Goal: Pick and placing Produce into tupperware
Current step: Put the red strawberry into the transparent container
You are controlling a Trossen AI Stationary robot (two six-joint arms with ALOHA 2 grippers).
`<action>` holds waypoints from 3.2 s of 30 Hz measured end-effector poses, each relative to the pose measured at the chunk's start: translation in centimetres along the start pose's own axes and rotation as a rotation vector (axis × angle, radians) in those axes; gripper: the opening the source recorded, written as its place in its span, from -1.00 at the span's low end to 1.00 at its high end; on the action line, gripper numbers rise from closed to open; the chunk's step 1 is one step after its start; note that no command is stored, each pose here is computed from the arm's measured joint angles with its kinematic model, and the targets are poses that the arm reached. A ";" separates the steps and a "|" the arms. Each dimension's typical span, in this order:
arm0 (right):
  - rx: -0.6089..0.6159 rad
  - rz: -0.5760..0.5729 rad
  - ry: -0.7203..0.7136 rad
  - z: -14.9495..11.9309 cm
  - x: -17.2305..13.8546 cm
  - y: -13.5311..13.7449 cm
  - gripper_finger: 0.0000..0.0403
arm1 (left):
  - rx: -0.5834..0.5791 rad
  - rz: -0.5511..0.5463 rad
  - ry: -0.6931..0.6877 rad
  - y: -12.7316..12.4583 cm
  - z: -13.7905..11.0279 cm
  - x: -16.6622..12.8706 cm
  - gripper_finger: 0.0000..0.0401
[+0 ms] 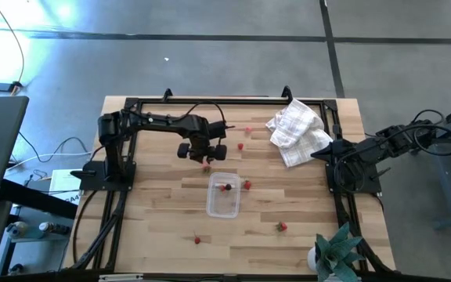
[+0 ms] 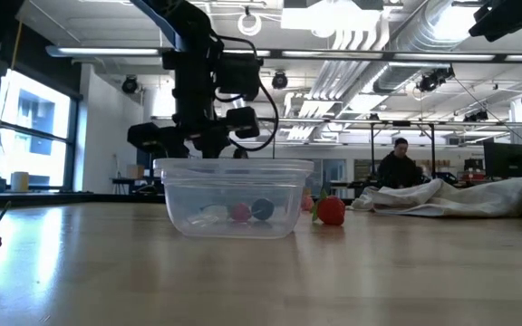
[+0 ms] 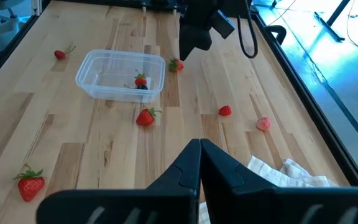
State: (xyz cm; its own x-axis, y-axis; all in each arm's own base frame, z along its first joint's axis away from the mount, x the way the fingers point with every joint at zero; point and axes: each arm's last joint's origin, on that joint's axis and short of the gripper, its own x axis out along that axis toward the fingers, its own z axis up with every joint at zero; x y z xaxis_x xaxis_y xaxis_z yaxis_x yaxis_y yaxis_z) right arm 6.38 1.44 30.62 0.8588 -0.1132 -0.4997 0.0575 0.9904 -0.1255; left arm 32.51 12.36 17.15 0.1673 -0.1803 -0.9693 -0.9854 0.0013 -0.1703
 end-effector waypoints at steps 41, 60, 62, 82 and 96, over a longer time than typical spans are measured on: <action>0.000 0.000 0.000 0.0 0.0 0.0 -1.00 | -0.030 0.038 0.029 -0.6 0.1 3.1 0.18; 0.000 0.000 0.000 0.0 0.0 0.0 -1.00 | 0.012 0.069 0.043 -0.4 0.0 3.3 -0.11; 0.000 -0.001 0.000 0.0 0.0 0.0 -1.00 | 0.030 0.069 0.060 -0.3 0.0 3.4 -0.12; 0.000 0.000 0.000 0.0 0.0 0.0 -1.00 | 0.119 0.079 0.069 -0.5 0.0 4.1 -0.12; 0.000 0.000 0.000 0.0 0.0 0.0 -1.00 | 0.255 0.083 0.061 -0.4 0.0 4.1 -0.12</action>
State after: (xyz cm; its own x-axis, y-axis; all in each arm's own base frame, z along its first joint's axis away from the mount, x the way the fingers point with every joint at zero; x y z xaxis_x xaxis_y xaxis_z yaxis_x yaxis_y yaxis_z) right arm 6.39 1.44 30.62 0.8586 -0.1132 -0.5000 0.0573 0.9904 -0.1257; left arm 33.62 11.60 13.25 0.0761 -0.2278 -0.9707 -0.9545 0.2650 -0.1370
